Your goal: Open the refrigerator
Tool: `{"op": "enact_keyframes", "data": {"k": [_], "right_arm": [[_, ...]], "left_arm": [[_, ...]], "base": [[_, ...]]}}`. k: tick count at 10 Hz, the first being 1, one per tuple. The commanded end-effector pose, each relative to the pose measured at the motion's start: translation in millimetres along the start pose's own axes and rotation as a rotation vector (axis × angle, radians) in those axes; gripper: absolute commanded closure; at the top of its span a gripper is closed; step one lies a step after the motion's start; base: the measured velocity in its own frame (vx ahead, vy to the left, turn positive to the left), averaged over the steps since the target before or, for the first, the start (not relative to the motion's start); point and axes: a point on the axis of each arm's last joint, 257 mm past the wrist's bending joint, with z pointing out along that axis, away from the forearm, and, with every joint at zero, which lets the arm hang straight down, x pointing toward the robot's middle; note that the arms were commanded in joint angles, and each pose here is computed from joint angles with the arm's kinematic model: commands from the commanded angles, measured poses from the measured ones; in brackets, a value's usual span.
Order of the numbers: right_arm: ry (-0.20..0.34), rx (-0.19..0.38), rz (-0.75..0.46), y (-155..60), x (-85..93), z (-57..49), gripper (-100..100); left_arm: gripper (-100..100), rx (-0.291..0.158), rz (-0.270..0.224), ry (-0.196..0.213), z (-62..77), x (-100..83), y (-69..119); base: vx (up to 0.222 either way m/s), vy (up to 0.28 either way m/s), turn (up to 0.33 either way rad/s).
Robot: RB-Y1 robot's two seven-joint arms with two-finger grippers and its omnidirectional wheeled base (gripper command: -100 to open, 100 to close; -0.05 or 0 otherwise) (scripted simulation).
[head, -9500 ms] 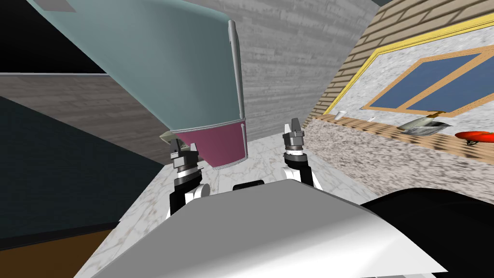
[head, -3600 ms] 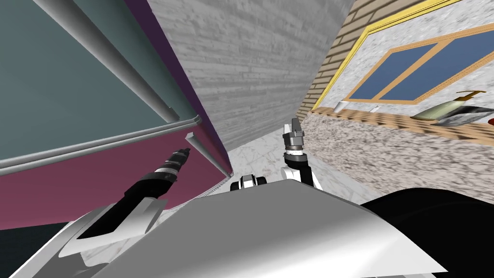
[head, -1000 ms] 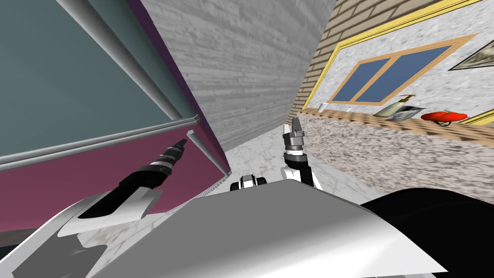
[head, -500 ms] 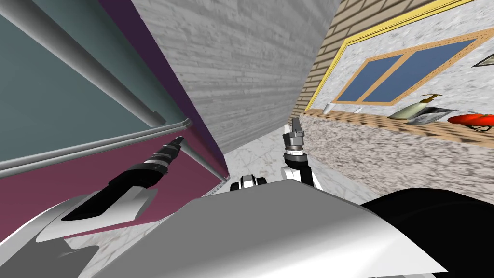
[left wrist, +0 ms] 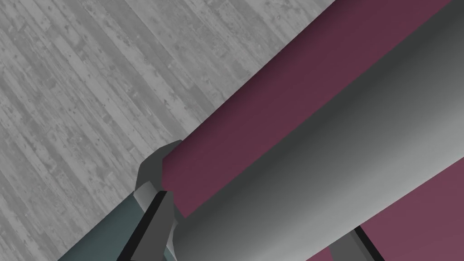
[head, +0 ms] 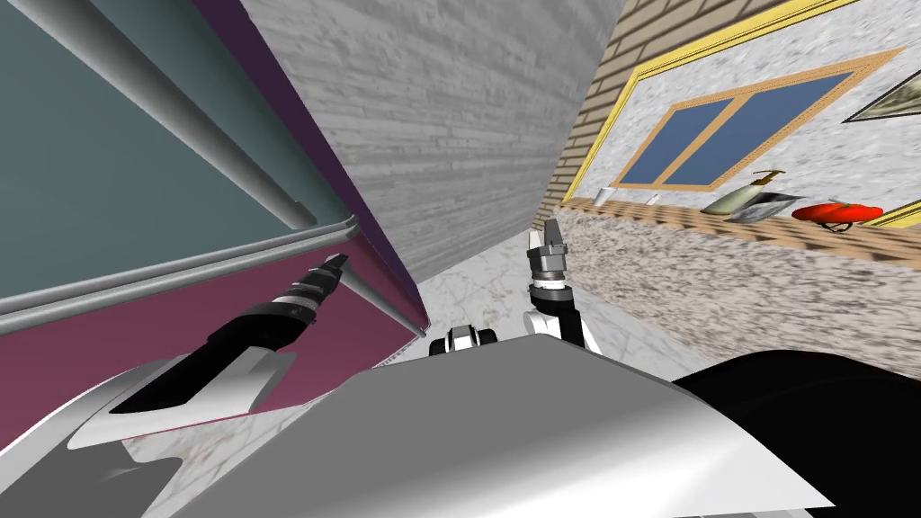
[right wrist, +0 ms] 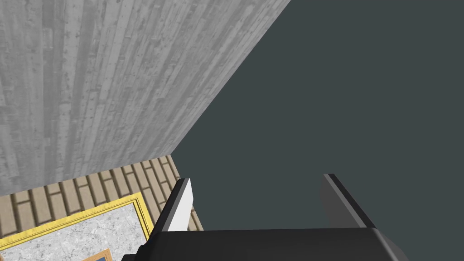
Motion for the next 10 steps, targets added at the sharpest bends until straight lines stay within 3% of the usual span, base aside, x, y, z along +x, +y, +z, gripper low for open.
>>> {"op": "enact_keyframes", "data": {"k": [1,7,8,10], "right_arm": [[0.0,0.0,0.0,0,0.0,0.0,0],[0.0,0.0,0.0,0,0.0,0.0,0],[0.0,0.0,0.0,0,0.0,0.0,0],[0.0,0.0,0.0,0,-0.1,-0.1,0]], "left_arm": [[100,0.04,0.004,0.042,-1.5,12.5,-13.9],[100,0.163,0.009,0.165,-11.5,50.9,-56.4],[100,0.151,0.011,0.154,-9.0,47.7,-52.3],[100,0.189,0.014,0.199,-11.9,61.0,-62.7]], "base": [[-0.332,0.076,-0.076],[-0.403,0.109,-0.096],[-0.18,0.043,-0.051],[-0.191,0.119,-0.129]]}}
